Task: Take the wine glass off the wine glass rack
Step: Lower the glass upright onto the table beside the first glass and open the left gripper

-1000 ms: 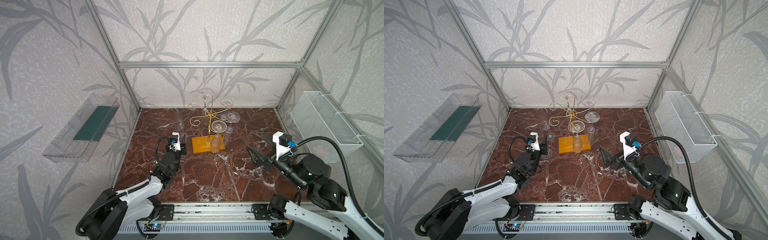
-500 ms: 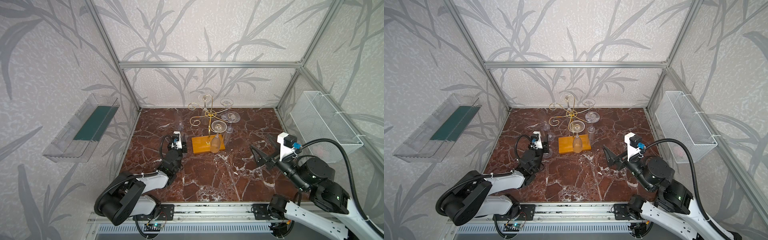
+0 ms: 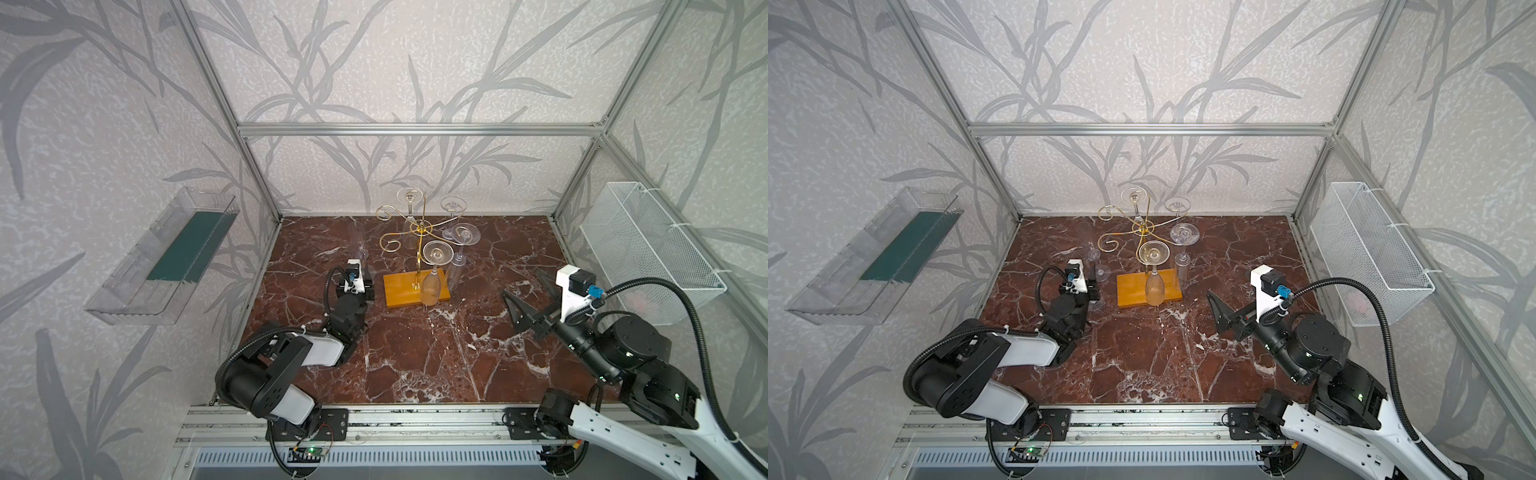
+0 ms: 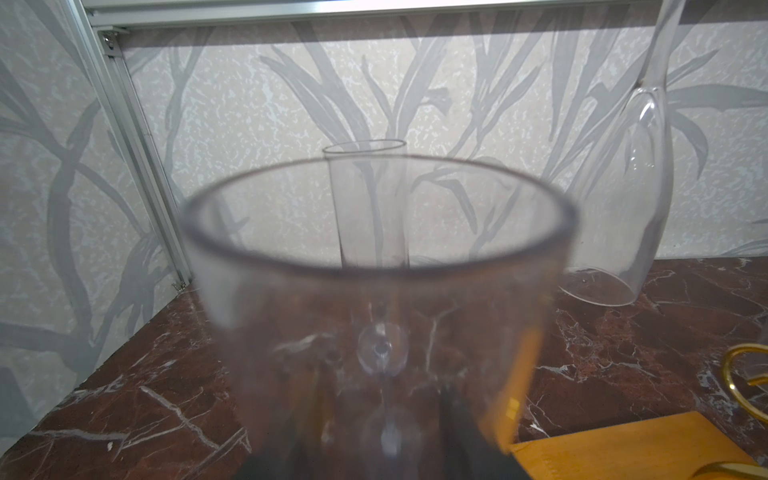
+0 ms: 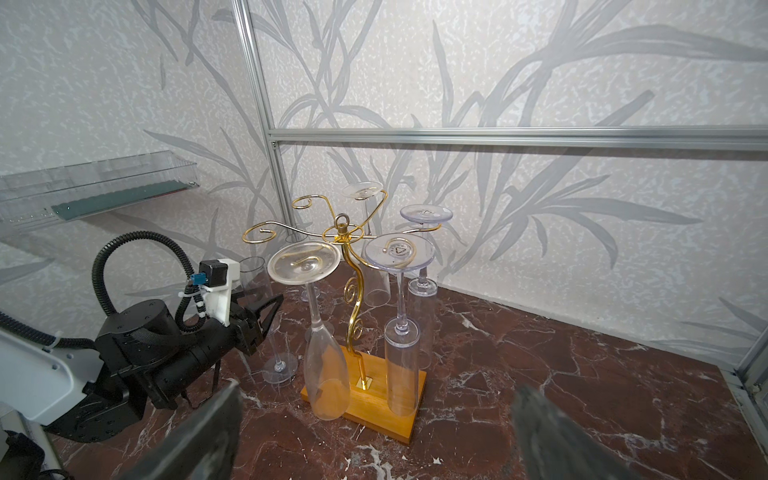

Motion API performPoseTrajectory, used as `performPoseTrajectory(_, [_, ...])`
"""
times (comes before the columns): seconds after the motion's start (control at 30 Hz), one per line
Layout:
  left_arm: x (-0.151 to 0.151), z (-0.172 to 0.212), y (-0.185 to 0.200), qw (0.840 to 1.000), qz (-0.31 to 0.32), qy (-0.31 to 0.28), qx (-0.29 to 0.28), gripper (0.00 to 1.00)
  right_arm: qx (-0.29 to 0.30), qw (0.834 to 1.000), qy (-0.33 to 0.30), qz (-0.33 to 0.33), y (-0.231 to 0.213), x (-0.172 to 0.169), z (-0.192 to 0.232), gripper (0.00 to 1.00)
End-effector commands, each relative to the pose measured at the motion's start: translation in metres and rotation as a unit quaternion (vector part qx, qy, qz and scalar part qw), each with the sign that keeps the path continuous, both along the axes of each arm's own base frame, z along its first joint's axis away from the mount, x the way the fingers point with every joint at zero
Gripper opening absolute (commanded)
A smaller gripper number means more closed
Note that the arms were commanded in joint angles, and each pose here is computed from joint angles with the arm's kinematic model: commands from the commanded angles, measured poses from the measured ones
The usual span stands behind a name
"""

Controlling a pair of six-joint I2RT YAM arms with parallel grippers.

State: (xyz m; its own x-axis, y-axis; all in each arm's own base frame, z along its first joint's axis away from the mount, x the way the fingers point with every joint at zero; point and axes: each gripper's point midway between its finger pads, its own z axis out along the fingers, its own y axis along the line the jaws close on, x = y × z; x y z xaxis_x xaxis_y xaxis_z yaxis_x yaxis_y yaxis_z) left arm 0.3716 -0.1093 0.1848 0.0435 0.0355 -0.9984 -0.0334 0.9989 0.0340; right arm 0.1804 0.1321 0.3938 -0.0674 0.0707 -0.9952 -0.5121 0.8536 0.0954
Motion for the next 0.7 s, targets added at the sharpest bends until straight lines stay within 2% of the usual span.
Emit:
performPoseTrajectory(0.0, [0.005, 0.027, 0.004, 0.999, 0.013, -0.048, -0.022, 0.36, 0.002, 1.0, -0.002, -0.004, -0.003, -0.001, 0.002, 0.99])
performPoseTrajectory(0.67, [0.014, 0.012, -0.005, 0.999, 0.001, -0.033, -0.034, 0.36, 0.0, 1.0, -0.001, 0.004, -0.001, -0.002, 0.004, 0.99])
